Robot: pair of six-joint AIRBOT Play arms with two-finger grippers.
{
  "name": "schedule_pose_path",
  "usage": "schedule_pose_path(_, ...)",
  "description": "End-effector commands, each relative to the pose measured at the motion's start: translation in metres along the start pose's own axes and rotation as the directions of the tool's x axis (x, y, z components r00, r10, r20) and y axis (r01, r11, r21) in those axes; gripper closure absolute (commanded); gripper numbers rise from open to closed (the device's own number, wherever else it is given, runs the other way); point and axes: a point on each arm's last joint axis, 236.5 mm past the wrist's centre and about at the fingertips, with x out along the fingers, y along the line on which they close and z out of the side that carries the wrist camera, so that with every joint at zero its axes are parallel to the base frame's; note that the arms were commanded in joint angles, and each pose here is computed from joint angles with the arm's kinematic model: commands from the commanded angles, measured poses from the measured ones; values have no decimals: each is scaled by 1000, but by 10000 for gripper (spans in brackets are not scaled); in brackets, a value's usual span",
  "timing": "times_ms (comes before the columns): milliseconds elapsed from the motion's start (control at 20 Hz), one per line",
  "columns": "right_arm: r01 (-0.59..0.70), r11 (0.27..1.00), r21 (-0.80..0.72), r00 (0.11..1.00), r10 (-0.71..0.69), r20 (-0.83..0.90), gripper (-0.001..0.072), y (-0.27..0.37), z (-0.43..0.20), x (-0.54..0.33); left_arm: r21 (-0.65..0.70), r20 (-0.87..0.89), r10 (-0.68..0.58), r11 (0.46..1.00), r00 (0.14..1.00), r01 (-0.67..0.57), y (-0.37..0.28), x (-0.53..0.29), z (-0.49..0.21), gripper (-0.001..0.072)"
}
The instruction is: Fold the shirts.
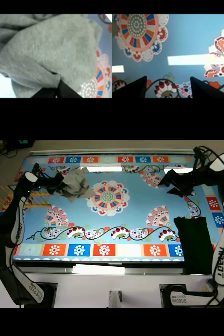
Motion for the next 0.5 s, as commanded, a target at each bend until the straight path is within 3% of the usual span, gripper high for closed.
schedule_pose_path(0,-13,1000,-5,998,14,58,145,3,13,-2,392,91,-131,916,987,85,-99,-81,15,676)
schedule_pose_path(100,-18,1000,-16,997,19,73,146,8,15,-9,578,127,-244,806,961,128,-178,-158,3,676)
schedule_pose_path(350,-34,973,-229,972,85,218,145,57,3,-105,797,155,-535,564,830,215,-329,-345,-82,676)
schedule_pose_path(450,24,956,-293,948,71,310,146,67,-8,-156,834,146,-538,518,830,189,-344,-378,-116,676)
